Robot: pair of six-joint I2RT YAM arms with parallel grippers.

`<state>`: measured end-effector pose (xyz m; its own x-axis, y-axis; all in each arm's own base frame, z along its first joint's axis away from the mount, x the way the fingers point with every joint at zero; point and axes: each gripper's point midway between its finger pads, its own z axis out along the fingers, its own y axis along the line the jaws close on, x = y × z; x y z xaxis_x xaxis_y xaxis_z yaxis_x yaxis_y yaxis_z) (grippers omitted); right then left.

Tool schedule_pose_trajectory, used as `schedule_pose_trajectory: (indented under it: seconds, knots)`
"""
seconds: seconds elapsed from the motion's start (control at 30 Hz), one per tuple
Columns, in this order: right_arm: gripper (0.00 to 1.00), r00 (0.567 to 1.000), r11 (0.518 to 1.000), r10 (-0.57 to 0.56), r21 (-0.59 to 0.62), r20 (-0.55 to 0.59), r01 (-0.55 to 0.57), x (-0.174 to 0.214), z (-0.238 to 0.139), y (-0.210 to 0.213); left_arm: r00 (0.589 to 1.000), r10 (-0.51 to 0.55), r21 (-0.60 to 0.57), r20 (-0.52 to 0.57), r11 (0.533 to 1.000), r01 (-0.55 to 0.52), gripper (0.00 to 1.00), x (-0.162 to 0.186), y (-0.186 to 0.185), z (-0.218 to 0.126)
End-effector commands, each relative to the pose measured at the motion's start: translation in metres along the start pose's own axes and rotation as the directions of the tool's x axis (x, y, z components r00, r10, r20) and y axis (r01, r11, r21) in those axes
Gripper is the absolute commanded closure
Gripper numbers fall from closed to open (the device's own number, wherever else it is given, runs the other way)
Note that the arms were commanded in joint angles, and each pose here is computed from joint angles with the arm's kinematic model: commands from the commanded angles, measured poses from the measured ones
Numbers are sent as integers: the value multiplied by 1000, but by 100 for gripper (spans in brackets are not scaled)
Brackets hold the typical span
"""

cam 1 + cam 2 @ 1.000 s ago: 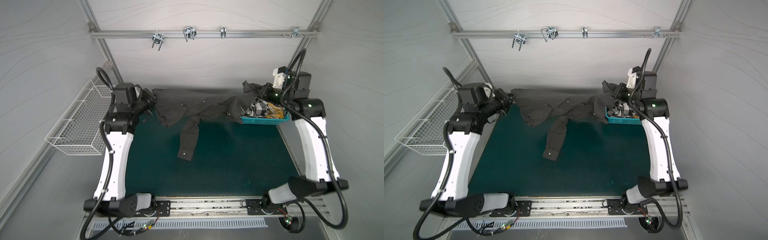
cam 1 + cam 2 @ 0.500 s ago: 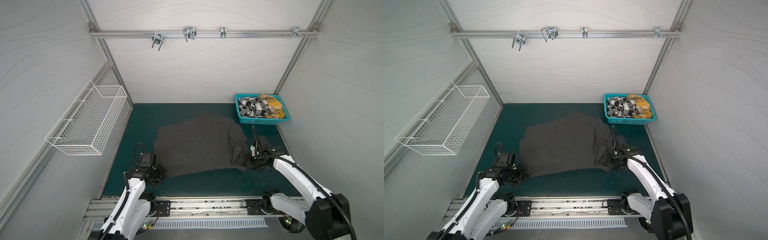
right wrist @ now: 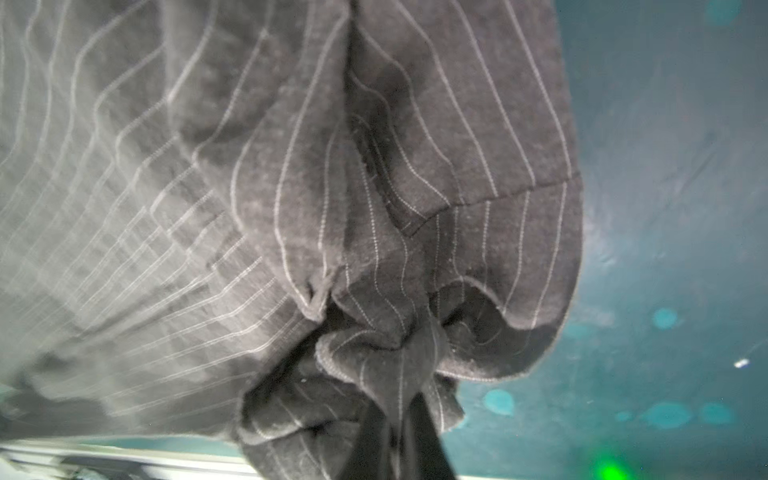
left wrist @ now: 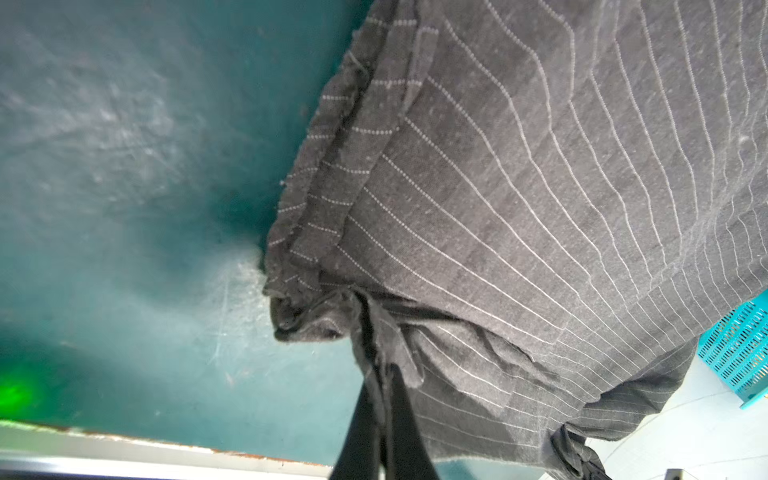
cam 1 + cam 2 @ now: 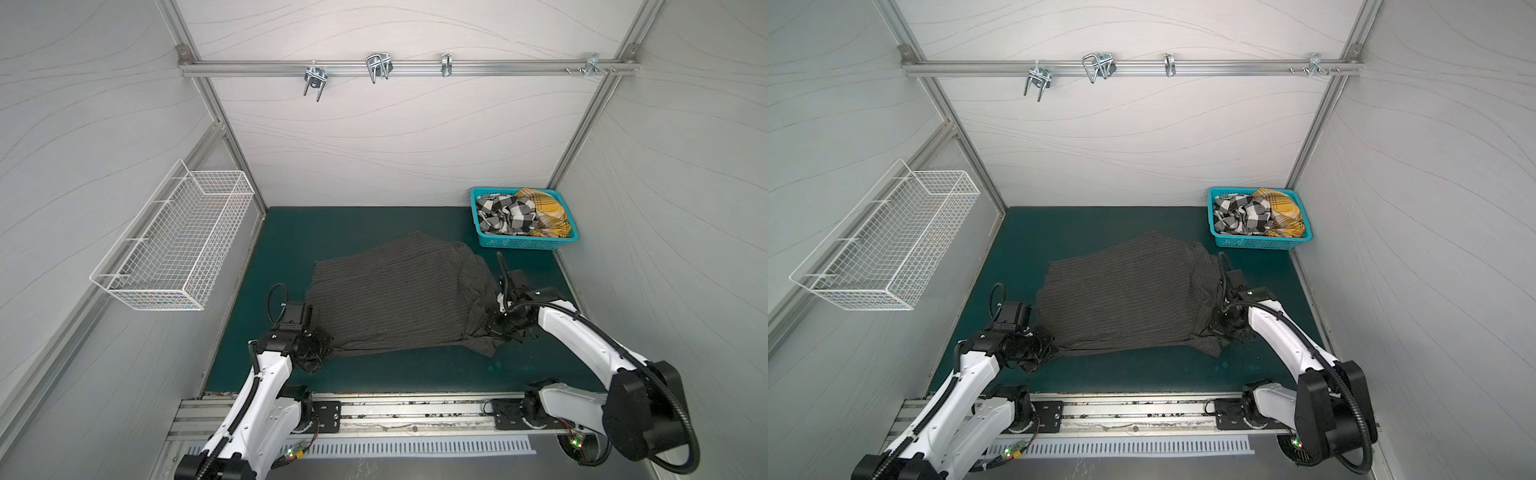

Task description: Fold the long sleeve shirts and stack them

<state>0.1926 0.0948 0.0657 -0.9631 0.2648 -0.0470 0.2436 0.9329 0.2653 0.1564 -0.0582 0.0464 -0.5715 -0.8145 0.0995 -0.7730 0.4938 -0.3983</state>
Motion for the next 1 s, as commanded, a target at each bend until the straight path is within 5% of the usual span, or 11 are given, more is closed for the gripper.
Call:
schedule_pose_trajectory:
  seconds: [0.0, 0.27, 0.53, 0.97]
  knots:
    - [96, 999, 1000, -14, 4, 43, 14, -5, -15, 3, 1000, 13, -8, 23, 1000, -13, 100, -3, -1, -7]
    - [97, 985, 985, -130, -95, 110, 141, -6, -38, 39, 999, 2, -2, 44, 1000, -2, 100, -2, 5, -11]
    - [97, 938, 961, -274, 109, 213, 256, -38, -62, 59, 997, -23, 57, 76, 998, 18, 100, -18, -22, -30]
    - [97, 897, 921, -382, 170, 224, 350, -109, -59, 118, 993, -70, 119, 97, 991, 59, 100, -58, -70, -32]
